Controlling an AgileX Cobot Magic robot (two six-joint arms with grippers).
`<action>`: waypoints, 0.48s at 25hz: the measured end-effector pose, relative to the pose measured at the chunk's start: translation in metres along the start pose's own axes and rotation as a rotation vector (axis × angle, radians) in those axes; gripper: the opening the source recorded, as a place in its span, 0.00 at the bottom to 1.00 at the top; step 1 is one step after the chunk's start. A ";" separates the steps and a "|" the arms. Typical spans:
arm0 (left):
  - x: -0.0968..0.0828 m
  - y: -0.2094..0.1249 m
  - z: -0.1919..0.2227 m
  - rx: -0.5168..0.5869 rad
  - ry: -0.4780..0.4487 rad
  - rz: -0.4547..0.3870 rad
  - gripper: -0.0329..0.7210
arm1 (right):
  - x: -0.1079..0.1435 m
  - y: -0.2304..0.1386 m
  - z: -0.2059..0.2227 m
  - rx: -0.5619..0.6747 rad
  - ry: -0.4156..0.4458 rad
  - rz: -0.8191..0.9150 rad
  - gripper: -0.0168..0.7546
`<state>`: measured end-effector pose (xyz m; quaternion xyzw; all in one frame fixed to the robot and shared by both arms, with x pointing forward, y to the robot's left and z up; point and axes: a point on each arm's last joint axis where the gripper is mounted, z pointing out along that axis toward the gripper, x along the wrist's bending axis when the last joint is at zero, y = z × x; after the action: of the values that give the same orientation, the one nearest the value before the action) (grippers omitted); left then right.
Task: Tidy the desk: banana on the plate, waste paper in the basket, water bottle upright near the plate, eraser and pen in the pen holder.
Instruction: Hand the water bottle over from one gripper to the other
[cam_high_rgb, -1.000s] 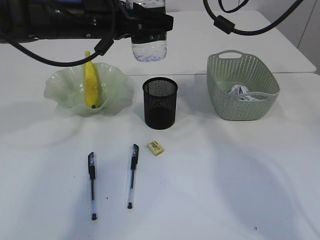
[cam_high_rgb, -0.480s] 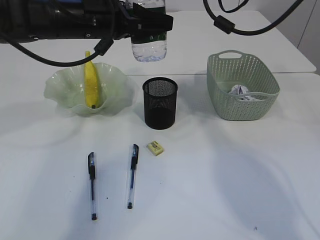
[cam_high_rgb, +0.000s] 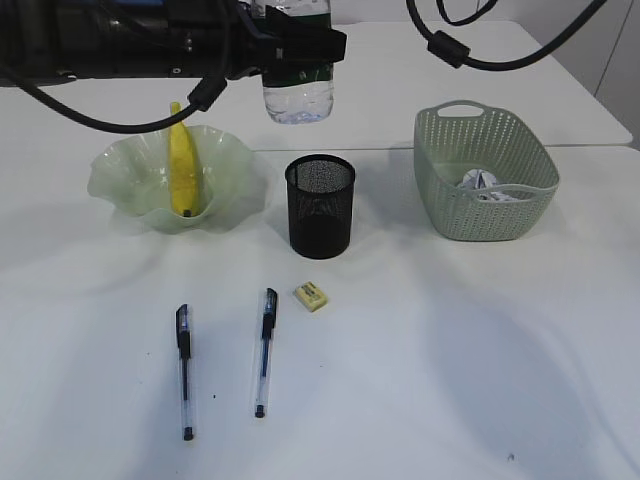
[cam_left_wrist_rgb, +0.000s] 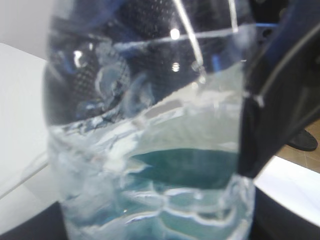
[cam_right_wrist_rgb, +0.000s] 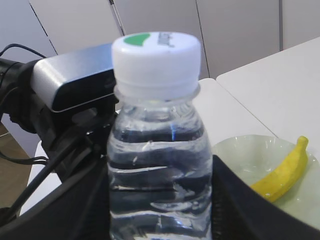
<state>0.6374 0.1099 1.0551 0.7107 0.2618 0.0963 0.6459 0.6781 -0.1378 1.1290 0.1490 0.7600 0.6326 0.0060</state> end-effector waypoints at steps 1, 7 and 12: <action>0.000 0.000 0.000 0.000 0.000 0.000 0.58 | 0.000 0.000 0.000 0.000 0.000 0.000 0.51; 0.000 0.000 0.000 0.000 0.000 0.000 0.58 | 0.000 0.000 0.000 0.000 0.000 0.000 0.51; 0.000 0.000 0.000 0.000 -0.001 0.000 0.58 | 0.000 0.000 0.000 0.000 0.000 0.008 0.52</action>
<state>0.6373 0.1099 1.0551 0.7106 0.2613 0.0958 0.6462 0.6781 -0.1378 1.1290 0.1522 0.7594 0.6326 0.0033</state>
